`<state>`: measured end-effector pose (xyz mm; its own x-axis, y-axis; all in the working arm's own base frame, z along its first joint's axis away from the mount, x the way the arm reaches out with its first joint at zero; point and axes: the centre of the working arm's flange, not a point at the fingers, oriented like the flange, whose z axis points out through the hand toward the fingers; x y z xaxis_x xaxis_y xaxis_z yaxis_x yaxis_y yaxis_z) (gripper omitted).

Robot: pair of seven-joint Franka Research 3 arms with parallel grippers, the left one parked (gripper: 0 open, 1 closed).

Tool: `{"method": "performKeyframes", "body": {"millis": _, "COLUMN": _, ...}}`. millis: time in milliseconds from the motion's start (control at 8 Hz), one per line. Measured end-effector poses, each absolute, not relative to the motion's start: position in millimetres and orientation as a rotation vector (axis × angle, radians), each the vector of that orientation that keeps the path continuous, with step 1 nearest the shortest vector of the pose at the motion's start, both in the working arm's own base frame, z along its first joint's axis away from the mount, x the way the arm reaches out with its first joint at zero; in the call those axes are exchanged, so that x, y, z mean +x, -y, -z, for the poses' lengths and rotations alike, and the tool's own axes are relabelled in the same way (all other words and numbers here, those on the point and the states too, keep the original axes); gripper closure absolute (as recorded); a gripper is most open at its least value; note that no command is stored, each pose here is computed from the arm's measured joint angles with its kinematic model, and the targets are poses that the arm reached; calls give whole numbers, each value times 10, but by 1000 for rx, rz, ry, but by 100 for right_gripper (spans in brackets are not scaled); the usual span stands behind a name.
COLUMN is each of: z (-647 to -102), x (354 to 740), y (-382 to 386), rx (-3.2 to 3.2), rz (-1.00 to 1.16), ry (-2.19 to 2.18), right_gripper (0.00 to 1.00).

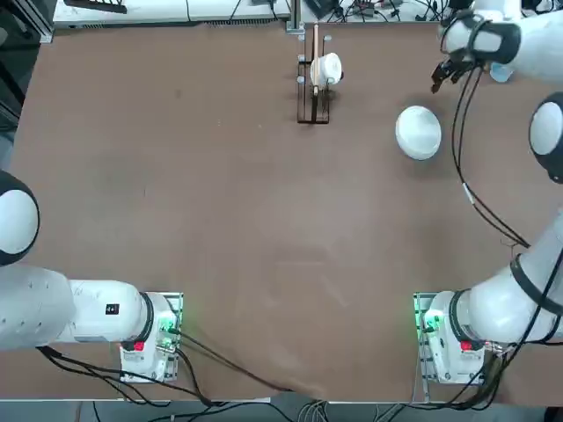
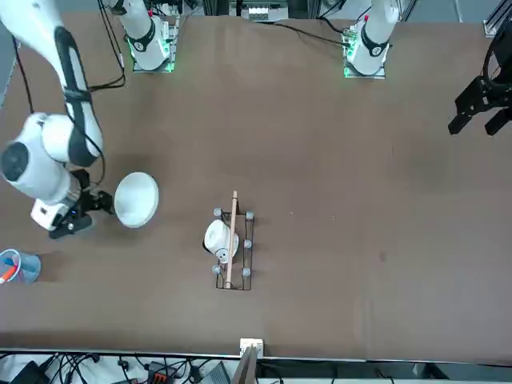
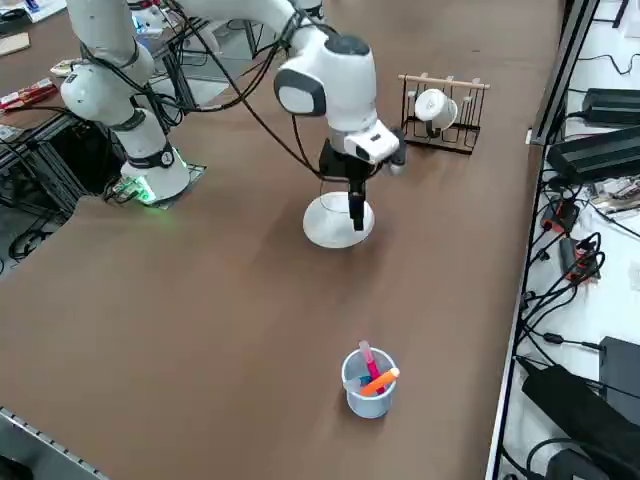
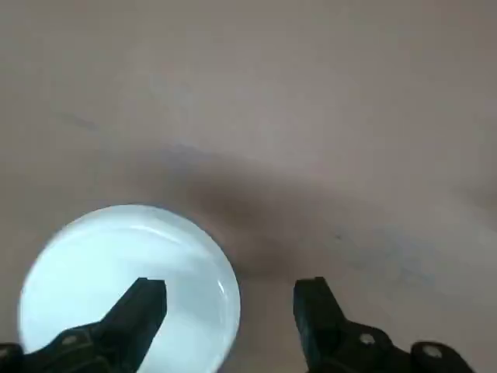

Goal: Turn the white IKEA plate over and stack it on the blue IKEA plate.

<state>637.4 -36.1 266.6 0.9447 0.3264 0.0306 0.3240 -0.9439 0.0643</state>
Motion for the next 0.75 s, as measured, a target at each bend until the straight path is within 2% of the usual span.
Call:
{"method": "performKeyframes", "body": {"millis": 250, "z": -2250, "x": 6217, "y": 357, "rx": 3032, "rz": -67, "ry": -513, "right_gripper": 0}}
{"method": "performKeyframes", "body": {"millis": 750, "z": -2134, "x": 6119, "y": 355, "rx": 3034, "rz": -49, "ry": -514, "right_gripper": 0}}
